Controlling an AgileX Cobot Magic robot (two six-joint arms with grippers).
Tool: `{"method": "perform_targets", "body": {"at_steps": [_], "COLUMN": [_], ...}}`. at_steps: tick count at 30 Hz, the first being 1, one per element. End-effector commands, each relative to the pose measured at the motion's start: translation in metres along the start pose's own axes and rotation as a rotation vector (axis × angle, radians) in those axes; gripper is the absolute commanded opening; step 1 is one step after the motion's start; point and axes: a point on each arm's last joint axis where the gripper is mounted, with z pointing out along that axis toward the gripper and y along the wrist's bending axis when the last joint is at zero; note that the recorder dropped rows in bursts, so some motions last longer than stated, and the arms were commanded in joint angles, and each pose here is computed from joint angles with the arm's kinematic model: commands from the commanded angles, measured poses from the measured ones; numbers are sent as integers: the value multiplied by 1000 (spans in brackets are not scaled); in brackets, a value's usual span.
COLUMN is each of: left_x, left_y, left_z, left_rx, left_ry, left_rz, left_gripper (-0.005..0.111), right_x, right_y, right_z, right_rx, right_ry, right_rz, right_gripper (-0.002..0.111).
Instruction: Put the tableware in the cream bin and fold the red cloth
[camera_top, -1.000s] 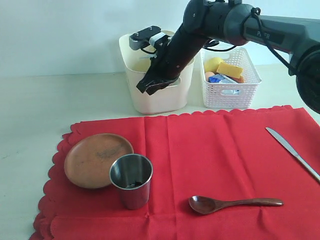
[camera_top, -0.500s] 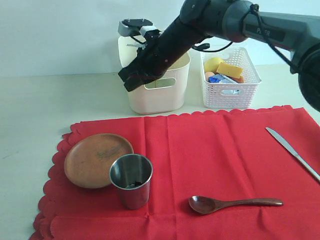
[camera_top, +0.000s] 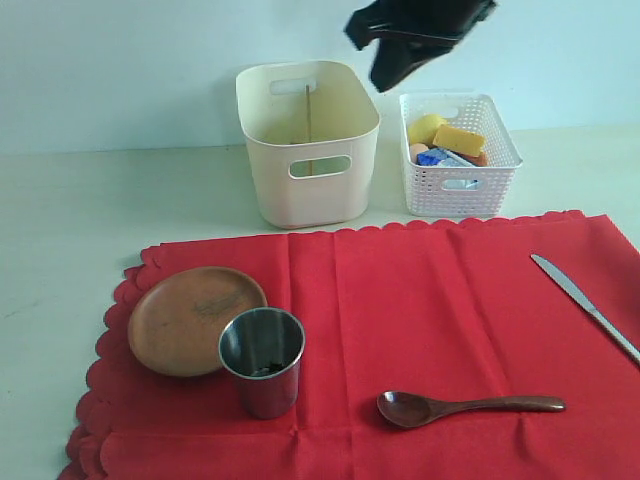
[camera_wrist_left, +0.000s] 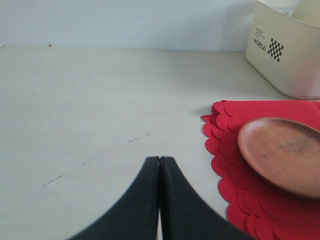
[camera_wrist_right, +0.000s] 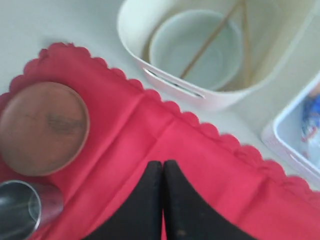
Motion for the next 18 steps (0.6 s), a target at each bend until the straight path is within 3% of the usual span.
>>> {"method": "perform_targets", "body": {"at_steps": [1, 11, 18], "left_x": [-3, -3, -3], "left_y": [-1, -1, -1], "left_z": [-1, -1, -1], "left_rx": [8, 8, 8], "left_ry": [-24, -24, -24], "left_rz": [-3, -3, -3], "left_gripper": [0, 0, 0], "right_x": [40, 145, 175], "right_y": [-22, -59, -66], "right_z": [-25, -8, 11], "right_rx": [62, 106, 150], "right_ry": [7, 163, 217], "right_rz": [100, 326, 343], "right_gripper": [0, 0, 5]}}
